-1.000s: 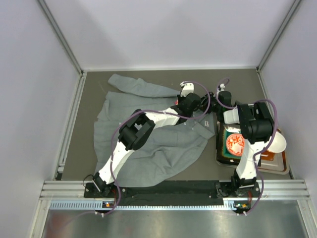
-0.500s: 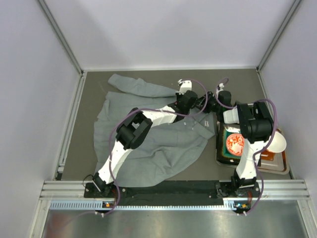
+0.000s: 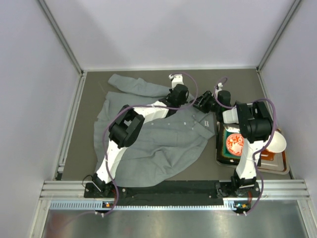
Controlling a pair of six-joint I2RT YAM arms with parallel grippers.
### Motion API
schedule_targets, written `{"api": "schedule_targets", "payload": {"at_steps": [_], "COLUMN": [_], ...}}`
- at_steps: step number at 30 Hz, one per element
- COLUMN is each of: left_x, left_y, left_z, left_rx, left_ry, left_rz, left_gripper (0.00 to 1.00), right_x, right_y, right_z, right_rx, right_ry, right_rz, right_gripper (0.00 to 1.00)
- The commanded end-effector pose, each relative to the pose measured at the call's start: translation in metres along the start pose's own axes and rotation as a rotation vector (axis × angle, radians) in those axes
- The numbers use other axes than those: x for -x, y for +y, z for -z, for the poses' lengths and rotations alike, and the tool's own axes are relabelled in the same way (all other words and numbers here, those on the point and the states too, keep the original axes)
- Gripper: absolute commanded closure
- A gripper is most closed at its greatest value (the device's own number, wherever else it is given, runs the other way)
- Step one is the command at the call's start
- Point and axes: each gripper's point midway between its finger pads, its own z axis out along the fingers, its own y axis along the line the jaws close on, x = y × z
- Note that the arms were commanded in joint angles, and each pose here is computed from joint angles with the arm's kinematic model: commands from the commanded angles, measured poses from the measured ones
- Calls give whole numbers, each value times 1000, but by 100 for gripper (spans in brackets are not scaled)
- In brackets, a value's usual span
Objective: Remove the brooch from the garment
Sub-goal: Pick up the brooch from the flattened clothing.
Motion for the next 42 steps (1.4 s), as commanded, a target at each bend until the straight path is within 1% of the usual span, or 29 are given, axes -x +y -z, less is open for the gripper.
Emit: {"api": "schedule_targets", "payload": {"at_steps": [1,2,5,7,8,9,13,17,21,26,29,31,33,34,36,38,42], "left_x": [34,27,24,28,23,29,26,23,21,10,2,-2,-3,-5,-2,-4,-9], "left_y": [-17,-15,-13,-13,-9,-6,6,9,9,6,8,8,8,9,9,11,12], "left_z": [14,15,15,16,16,18,17,17,18,21,21,23,24,24,26,27,26], "left_rx": [-100,-111,-140,-172,-172,-177,-158,-138,-138,-162,-162,-166,-167,-164,-165,-156,-154], "left_ry": [-42,-25,-11,-11,0,-8,11,22,33,80,102,119,126,131,128,132,150], "left_rz": [78,76,84,96,96,104,119,134,143,144,144,144,141,139,134,130,134], "left_gripper": [100,100,100,100,100,100,100,100,100,100,93,85,82,78,75,77,86], "right_x": [11,10,8,8,7,6,6,5,4,5,4,4,3,4,2,2,2], "right_y": [27,28,30,29,30,29,32,32,32,32,33,33,35,35,36,35,36], "right_z": [-7,-8,-9,-10,-10,-11,-12,-13,-13,-13,-13,-13,-14,-13,-14,-14,-14], "right_rx": [94,99,101,101,103,105,111,110,110,109,112,114,118,119,121,120,123], "right_ry": [-22,-20,-15,-15,-13,-8,-7,-5,-3,-5,-3,-2,0,-1,2,3,2], "right_rz": [62,63,68,70,70,70,73,74,76,77,76,77,79,79,80,76,73], "right_gripper": [53,53,51,50,50,49,48,46,45,45,45,44,44,44,44,44,44]}}
